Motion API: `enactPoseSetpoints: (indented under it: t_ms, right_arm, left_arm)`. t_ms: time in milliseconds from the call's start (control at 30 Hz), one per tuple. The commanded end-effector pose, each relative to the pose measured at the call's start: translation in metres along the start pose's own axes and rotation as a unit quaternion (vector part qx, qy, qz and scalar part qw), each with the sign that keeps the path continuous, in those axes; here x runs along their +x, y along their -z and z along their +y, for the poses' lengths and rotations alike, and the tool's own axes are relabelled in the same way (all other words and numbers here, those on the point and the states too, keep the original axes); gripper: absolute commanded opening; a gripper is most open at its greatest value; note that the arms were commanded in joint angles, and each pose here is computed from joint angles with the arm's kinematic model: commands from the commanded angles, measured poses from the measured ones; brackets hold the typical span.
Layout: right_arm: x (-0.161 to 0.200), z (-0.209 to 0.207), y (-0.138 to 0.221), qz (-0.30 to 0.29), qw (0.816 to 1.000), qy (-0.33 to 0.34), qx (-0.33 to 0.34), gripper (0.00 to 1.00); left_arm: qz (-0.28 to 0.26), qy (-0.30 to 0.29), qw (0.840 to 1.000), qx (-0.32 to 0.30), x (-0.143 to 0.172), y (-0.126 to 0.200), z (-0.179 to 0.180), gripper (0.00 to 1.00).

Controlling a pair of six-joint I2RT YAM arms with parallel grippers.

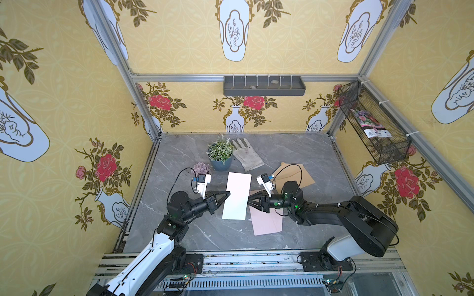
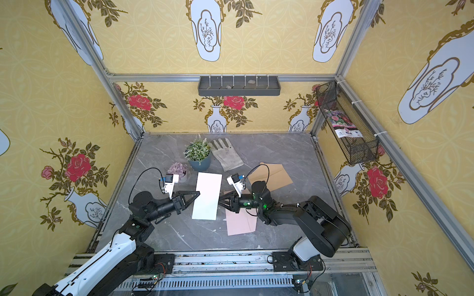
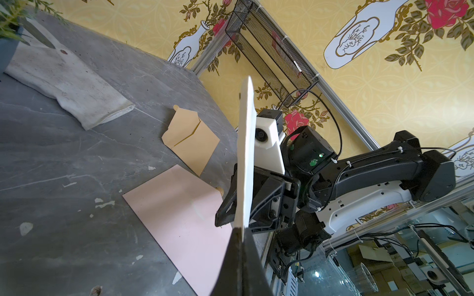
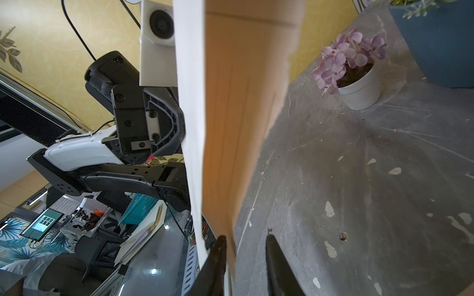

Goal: Take the letter paper out of the envelope
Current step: Unfold the letter paper.

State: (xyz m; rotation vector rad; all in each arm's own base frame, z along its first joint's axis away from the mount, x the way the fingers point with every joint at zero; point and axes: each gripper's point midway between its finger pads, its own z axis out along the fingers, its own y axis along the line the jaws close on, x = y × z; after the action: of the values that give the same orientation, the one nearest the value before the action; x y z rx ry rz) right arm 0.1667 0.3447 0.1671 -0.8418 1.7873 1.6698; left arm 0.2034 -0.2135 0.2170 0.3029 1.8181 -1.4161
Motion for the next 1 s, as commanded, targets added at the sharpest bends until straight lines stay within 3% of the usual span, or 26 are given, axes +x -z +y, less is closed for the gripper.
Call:
enactPoseSetpoints:
  t_ms: [0, 667, 833, 967]
  right_arm:
    - [-0.012, 0.012, 0.0, -0.018, 0.999, 0.022, -0.02, 0.28]
    - [-0.022, 0.018, -0.014, -0.022, 0.998, 0.023, -0.057, 0.29]
    - [-0.023, 0.023, -0.014, -0.026, 0.997, 0.024, -0.072, 0.07]
    - [-0.027, 0.031, -0.011, -0.033, 0.996, 0.028, -0.076, 0.0]
  left_arm:
    - [-0.006, -0.011, 1.0, 0.011, -0.003, 0.0, -0.004, 0.0]
    - [-0.006, -0.001, 1.0, 0.024, -0.002, -0.002, -0.005, 0.0]
    - [-0.004, 0.0, 1.0, 0.022, 0.0, -0.002, -0.003, 0.0]
    - [-0.002, 0.001, 1.0, 0.019, 0.002, -0.003, 0.0, 0.0]
